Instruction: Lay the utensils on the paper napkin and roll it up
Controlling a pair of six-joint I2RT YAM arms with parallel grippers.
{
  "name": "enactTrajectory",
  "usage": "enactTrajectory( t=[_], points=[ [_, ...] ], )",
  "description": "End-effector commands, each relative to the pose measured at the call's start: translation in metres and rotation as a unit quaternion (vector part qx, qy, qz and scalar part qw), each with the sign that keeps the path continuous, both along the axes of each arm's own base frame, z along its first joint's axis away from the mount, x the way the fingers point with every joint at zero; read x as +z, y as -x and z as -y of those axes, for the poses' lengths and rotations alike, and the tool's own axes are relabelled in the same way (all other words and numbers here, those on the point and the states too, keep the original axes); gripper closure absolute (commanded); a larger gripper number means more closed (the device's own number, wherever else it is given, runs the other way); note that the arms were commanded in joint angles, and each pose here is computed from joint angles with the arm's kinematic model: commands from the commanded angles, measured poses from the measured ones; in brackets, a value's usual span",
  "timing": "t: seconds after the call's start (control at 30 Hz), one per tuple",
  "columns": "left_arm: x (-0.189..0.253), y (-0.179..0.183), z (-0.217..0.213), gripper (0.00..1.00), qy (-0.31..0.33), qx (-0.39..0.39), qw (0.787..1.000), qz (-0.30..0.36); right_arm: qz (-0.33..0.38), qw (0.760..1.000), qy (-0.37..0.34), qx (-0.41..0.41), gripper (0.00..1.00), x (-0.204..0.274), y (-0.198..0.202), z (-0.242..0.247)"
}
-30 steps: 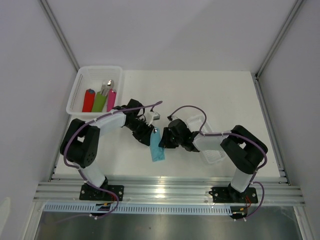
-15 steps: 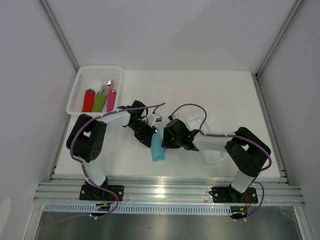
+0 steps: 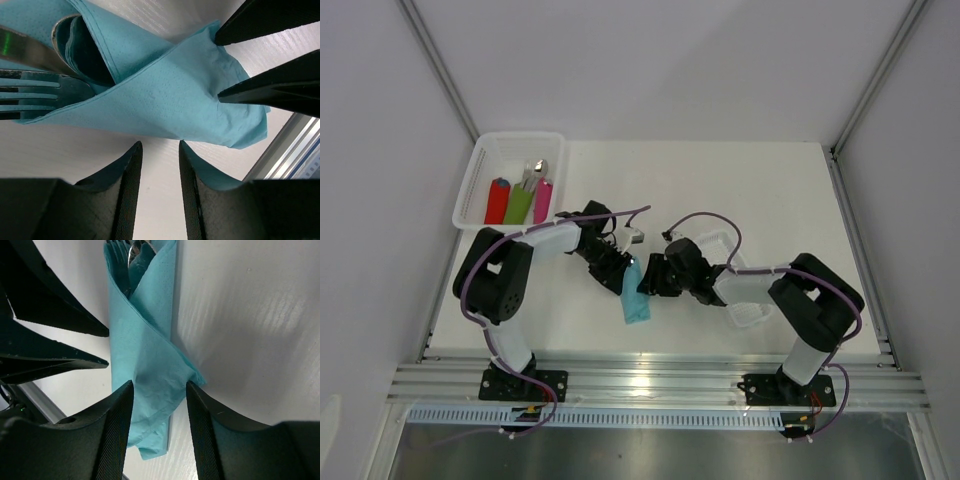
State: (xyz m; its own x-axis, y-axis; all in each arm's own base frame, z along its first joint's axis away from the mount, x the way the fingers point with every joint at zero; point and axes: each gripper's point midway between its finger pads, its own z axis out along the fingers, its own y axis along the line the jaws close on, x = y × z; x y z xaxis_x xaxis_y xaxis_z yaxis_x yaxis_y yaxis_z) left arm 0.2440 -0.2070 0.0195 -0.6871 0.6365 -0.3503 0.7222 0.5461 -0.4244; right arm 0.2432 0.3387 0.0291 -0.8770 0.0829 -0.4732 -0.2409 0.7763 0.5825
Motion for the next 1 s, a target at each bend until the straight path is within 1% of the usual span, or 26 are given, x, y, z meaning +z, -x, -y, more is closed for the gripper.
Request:
enactTrajectory(
  t=[0.0, 0.13, 0.17, 0.33, 0.57, 0.7, 0.73, 0.83, 0.87, 0.97],
  points=[
    [0.0, -0.007, 0.005, 0.61, 0.002, 0.0, 1.0, 0.008, -0.046, 0.999, 0.018, 0.017, 0.49, -0.031, 0.023, 0.011],
    [0.0, -0.008, 0.005, 0.61, 0.002, 0.0, 1.0, 0.009, -0.062, 0.998, 0.007, 0.024, 0.49, -0.041, 0.034, 0.015],
    [0.0, -0.008, 0.005, 0.61, 0.002, 0.0, 1.0, 0.009, -0.061, 0.998, -0.008, 0.026, 0.49, -0.039, 0.034, 0.012],
    [-0.002, -0.007, 0.005, 0.61, 0.001, 0.001, 1.0, 0.004, -0.083, 0.996, -0.029, 0.025, 0.5, -0.053, 0.042, 0.012],
    [-0.004, -0.006, 0.005, 0.61, -0.001, -0.001, 1.0, 0.001, -0.096, 0.992, -0.077, 0.031, 0.5, -0.058, 0.041, -0.005],
    [-0.005, -0.007, 0.005, 0.61, 0.0, -0.001, 1.0, 0.001, -0.098, 0.992, -0.078, 0.027, 0.52, -0.062, 0.039, -0.006],
    [-0.006, -0.007, 0.005, 0.62, 0.0, -0.001, 1.0, 0.0, -0.098, 0.992, -0.077, 0.025, 0.53, -0.063, 0.038, -0.006],
    [-0.004, -0.007, 0.006, 0.62, 0.001, -0.003, 1.0, 0.002, -0.101, 0.991, -0.083, 0.019, 0.66, -0.064, 0.035, -0.01],
    [-0.005, -0.007, 0.005, 0.62, 0.0, -0.002, 1.0, 0.002, -0.101, 0.991, -0.084, 0.017, 0.72, -0.064, 0.034, -0.01],
    [-0.005, -0.006, 0.004, 0.61, -0.001, -0.005, 1.0, 0.004, -0.102, 0.991, -0.085, 0.012, 0.8, -0.066, 0.033, -0.01]
  ],
)
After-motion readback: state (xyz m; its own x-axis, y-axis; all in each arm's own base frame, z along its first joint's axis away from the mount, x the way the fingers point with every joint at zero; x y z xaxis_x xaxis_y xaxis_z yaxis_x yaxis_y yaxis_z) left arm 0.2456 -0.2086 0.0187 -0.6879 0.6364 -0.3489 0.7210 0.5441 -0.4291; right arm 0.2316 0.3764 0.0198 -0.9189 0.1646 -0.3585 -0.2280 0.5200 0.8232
